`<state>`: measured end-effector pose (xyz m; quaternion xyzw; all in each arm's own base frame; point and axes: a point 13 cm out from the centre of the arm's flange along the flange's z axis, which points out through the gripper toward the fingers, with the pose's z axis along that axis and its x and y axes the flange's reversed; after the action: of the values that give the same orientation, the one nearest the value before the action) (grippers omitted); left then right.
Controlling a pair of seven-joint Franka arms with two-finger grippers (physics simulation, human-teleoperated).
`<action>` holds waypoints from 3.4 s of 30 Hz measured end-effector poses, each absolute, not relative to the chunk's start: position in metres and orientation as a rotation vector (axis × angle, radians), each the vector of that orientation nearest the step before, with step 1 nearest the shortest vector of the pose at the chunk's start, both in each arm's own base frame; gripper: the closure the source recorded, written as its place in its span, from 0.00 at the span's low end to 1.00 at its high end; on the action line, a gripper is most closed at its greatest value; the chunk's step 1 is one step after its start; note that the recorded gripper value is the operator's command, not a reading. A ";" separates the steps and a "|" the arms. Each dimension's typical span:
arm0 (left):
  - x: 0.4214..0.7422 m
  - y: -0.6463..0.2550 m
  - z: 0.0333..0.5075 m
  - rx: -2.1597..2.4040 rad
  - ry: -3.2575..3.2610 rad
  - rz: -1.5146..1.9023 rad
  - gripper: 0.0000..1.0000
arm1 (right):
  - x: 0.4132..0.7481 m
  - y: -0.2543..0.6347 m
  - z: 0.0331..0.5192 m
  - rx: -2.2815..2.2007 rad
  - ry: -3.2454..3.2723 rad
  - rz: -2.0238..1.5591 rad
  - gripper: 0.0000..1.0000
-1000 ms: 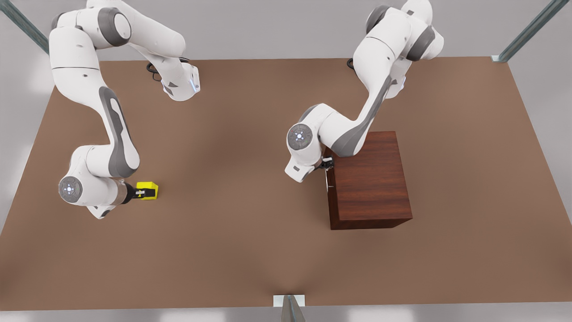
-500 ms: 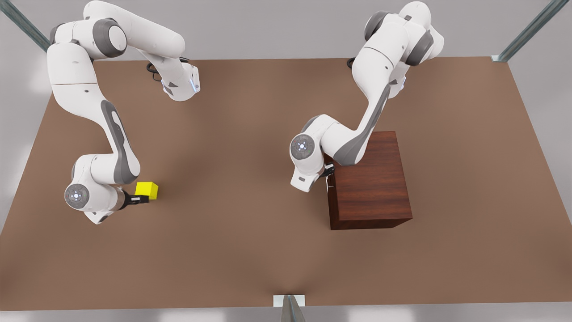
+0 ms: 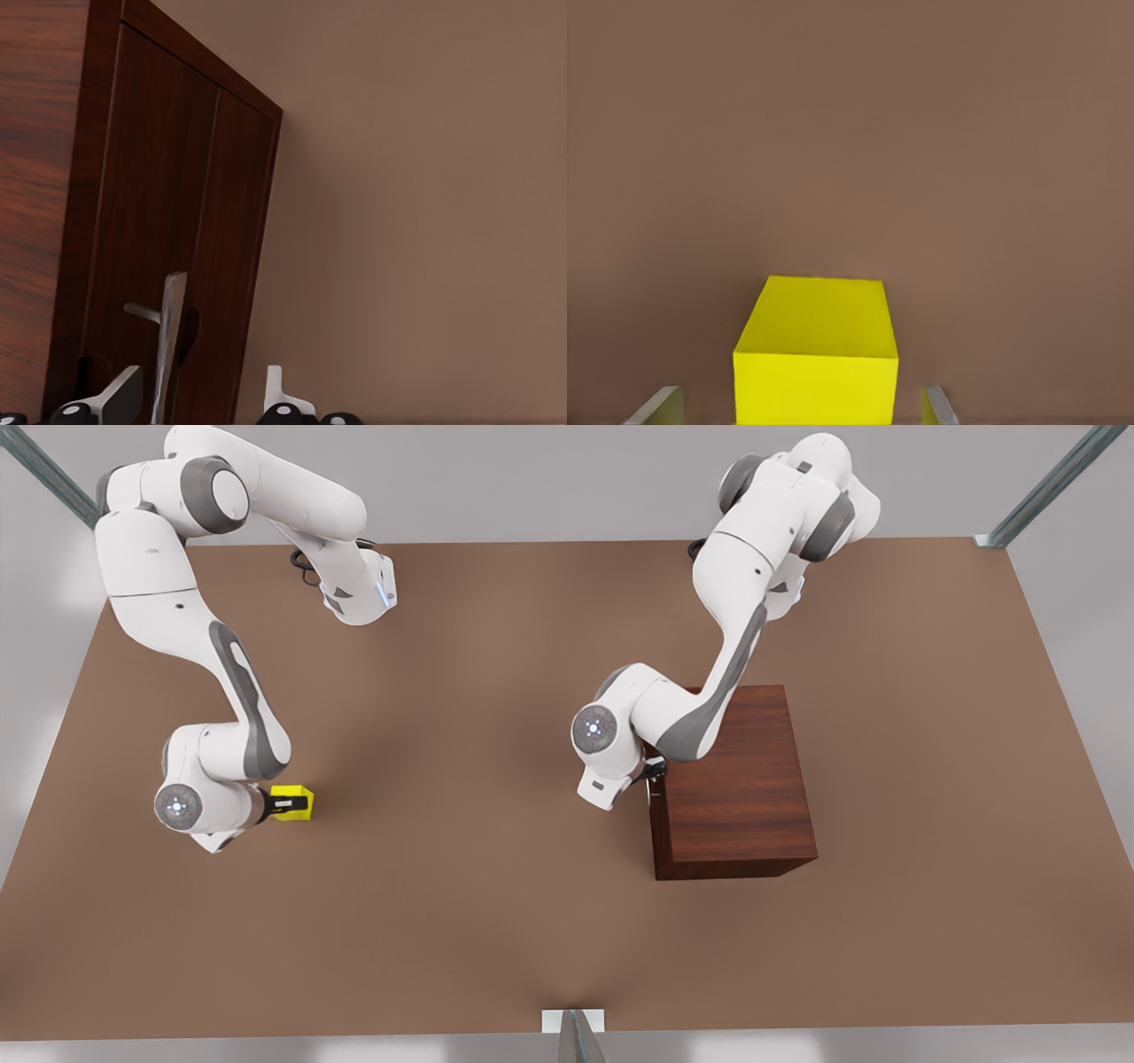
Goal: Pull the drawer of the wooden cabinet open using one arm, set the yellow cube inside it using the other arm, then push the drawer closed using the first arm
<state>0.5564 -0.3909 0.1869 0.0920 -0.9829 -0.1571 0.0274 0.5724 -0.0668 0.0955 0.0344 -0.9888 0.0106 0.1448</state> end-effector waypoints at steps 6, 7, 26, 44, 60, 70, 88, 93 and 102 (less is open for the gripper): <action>0.554 -0.393 0.180 0.248 -3.029 -0.493 0.30 | 0.547 -0.069 0.061 0.082 -2.822 0.005 0.00; 0.553 -0.394 0.179 0.243 -3.029 -0.492 0.30 | 0.547 -0.069 0.060 0.082 -2.827 0.006 0.00; 0.557 -0.452 0.185 0.140 -3.118 -0.388 0.32 | 0.608 -0.059 0.127 0.150 -3.018 0.063 0.38; 0.575 -0.486 0.339 0.272 -3.166 0.008 0.31 | 0.646 0.105 0.319 0.332 -3.098 -0.111 0.38; 0.645 -0.042 0.418 0.553 -2.867 -0.125 0.00 | 0.568 0.516 0.374 0.378 -3.008 -0.479 0.38; 0.639 -0.030 0.417 0.293 -2.873 -0.116 0.00 | 0.541 0.610 0.316 -0.015 -2.947 -0.585 0.38; 0.637 -0.028 0.413 0.053 -2.871 -0.083 0.00 | 0.533 0.649 0.259 -0.396 -2.885 -0.587 0.38; 0.637 -0.027 0.413 0.020 -2.870 -0.079 0.00 | 0.525 0.651 0.255 -0.410 -2.881 -0.560 0.38; 0.637 -0.027 0.413 -0.022 -2.868 -0.073 0.00 | 0.515 0.646 0.264 -0.371 -2.912 -0.472 0.38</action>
<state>0.6368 -0.0273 0.4129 -0.0075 -0.9904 -0.0254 0.1356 0.5150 0.6457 0.2635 -0.1243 -0.9759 -0.1581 0.0843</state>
